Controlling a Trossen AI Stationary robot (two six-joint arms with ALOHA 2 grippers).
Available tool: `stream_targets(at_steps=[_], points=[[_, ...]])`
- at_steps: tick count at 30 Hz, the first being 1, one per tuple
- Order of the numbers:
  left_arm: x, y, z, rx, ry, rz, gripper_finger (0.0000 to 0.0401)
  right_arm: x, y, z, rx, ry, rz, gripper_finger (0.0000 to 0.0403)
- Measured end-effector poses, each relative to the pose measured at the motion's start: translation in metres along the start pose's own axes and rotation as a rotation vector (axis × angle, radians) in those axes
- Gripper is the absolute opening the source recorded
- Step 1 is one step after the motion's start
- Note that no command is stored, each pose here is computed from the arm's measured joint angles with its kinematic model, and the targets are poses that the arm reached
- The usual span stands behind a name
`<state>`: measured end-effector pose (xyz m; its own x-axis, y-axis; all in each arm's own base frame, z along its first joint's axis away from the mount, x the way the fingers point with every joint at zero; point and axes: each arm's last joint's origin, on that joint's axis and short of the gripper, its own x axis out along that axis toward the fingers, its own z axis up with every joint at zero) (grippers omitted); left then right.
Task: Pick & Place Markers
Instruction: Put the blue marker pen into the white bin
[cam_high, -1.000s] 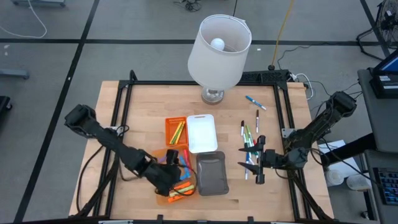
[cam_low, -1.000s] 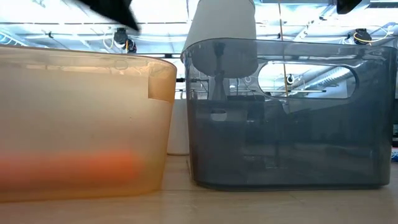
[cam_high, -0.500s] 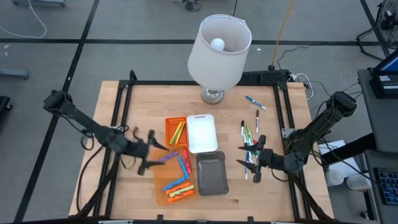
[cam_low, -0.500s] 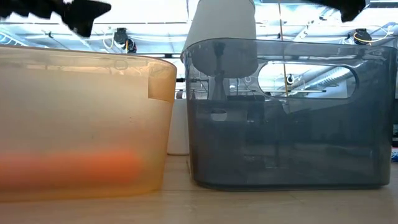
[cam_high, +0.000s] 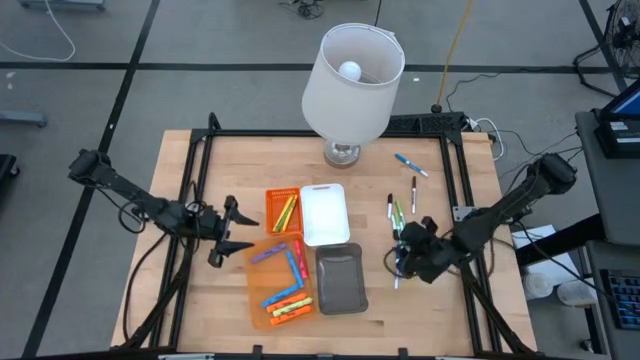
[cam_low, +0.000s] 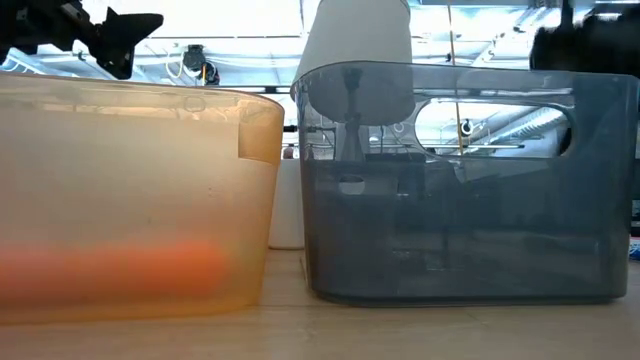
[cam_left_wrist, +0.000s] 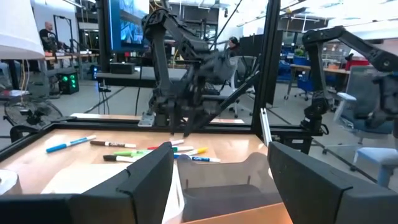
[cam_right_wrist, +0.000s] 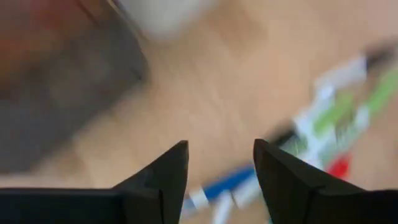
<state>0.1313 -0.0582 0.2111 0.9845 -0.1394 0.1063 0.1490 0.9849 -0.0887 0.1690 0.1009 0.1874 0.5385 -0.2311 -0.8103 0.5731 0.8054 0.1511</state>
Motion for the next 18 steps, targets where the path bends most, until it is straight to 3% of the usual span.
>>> stream_targets(at_steps=[4, 9, 18], points=[[0.000, 0.000, -0.001, -0.001, 0.005, 0.000, 0.0267, 0.019, 0.000, -0.008, 0.083, 0.202, -0.030, 0.0151], [0.000, 0.000, -0.001, -0.001, 0.006, 0.000, 0.0267, 0.036, 0.006, -0.013, 0.134, 0.333, -0.033, 0.0140], [0.000, 0.000, -0.001, -0.001, 0.011, 0.000, 0.0267, 0.050, 0.005, -0.008, 0.151, 0.367, -0.038, 0.0134]])
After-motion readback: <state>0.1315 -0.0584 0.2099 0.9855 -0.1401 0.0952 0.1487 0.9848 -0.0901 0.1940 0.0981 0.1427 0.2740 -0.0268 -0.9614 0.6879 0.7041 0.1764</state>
